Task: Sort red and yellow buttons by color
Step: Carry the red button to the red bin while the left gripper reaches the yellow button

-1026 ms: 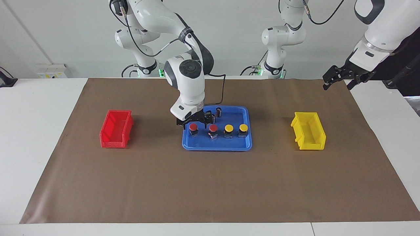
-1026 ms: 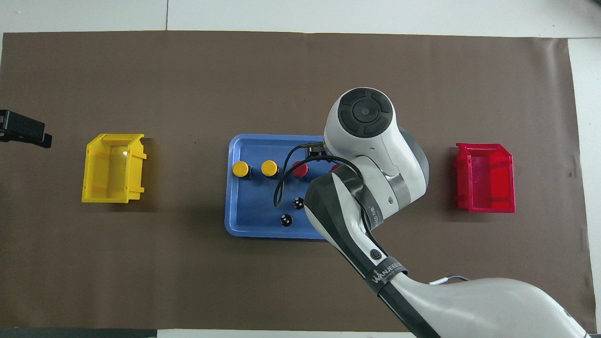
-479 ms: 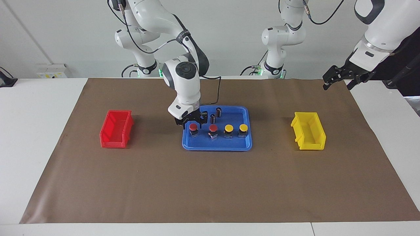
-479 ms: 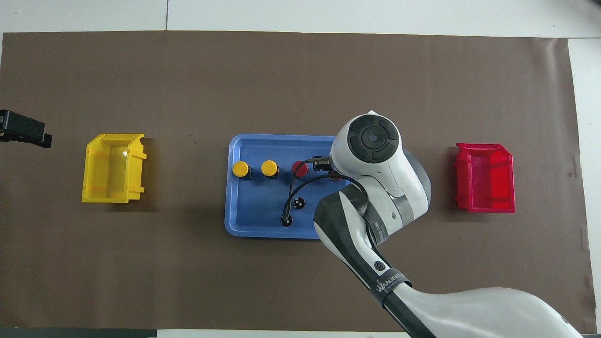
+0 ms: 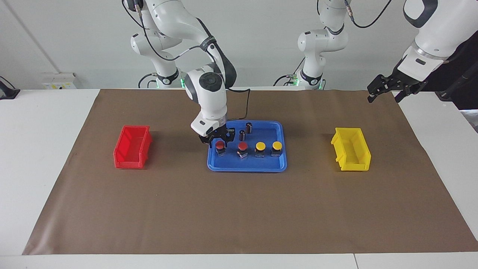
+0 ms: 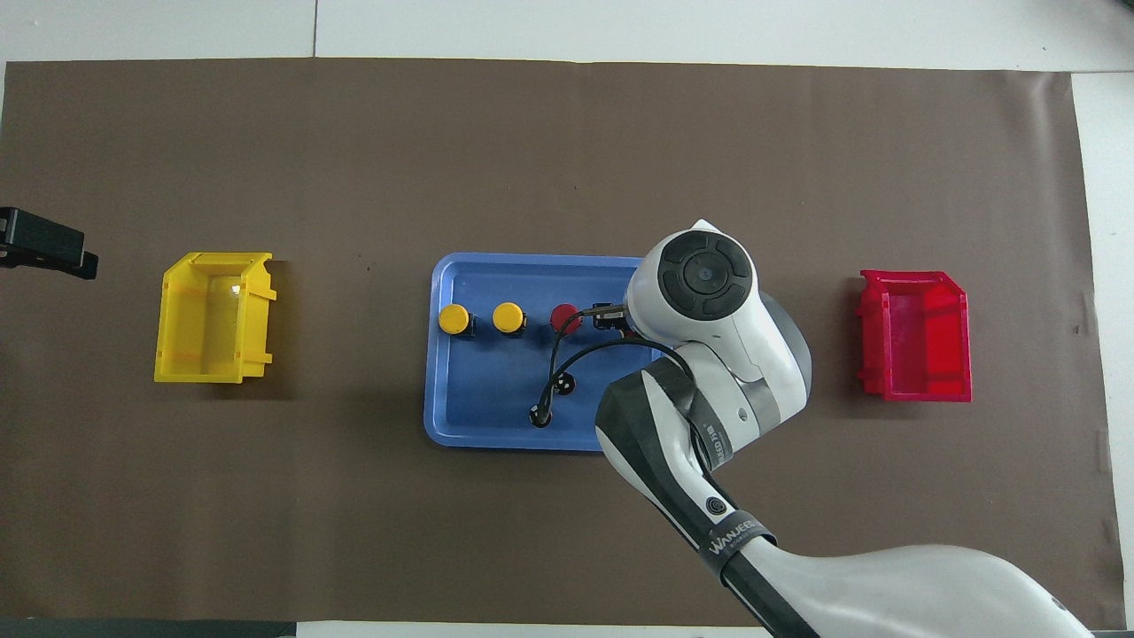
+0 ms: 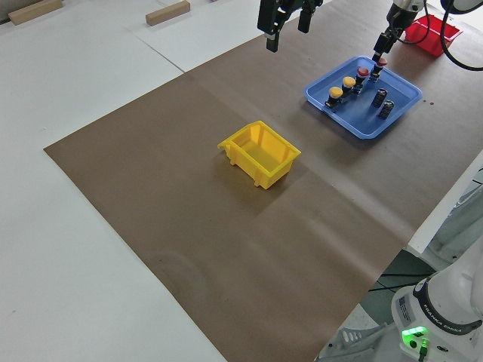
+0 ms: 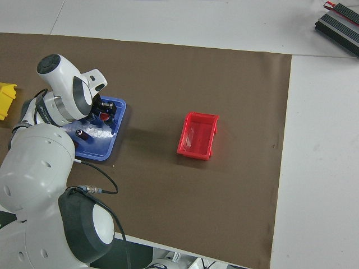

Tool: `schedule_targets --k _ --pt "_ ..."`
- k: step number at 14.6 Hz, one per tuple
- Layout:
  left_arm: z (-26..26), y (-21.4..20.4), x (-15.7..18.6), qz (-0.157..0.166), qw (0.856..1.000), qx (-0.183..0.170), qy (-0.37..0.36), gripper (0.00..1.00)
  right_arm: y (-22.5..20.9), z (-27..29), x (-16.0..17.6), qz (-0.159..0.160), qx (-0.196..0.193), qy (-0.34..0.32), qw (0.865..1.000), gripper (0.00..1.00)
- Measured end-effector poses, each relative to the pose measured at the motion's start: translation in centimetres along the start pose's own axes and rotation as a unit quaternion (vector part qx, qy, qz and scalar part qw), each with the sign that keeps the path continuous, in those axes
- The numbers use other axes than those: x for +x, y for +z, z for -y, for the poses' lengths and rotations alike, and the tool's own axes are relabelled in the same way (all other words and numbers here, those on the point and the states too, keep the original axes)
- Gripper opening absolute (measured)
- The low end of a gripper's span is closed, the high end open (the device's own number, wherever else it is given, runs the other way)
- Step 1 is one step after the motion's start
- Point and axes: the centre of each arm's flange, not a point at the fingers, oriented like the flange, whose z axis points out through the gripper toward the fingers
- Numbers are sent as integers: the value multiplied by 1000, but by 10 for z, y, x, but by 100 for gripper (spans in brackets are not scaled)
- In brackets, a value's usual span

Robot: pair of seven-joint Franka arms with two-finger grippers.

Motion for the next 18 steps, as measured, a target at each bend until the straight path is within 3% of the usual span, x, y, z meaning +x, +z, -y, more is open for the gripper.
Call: schedule_targets --k 7,9,11,12,15,18 --pt "-20 0 0 0 1000 1 5 100 6 0 -3 -4 2 -2 1000 59" --pt "-44 10 4 -22 1000 1 -6 100 6 4 -5 -4 3 -5 1000 53" --pt "-101 48 4 -63 998 -3 -12 100 3 7 -5 -5 3 -7 1000 41" --pt "-135 74 -1 -70 997 -7 -19 100 -3 7 -3 -5 3 -6 1000 41" --pt "-214 147 -17 -61 997 -12 -45 100 -49 -12 17 2 -2 -7 1000 41" --pt "-251 199 -19 -55 996 -15 -68 96 -111 -103 35 16 -8 -50 999 41"
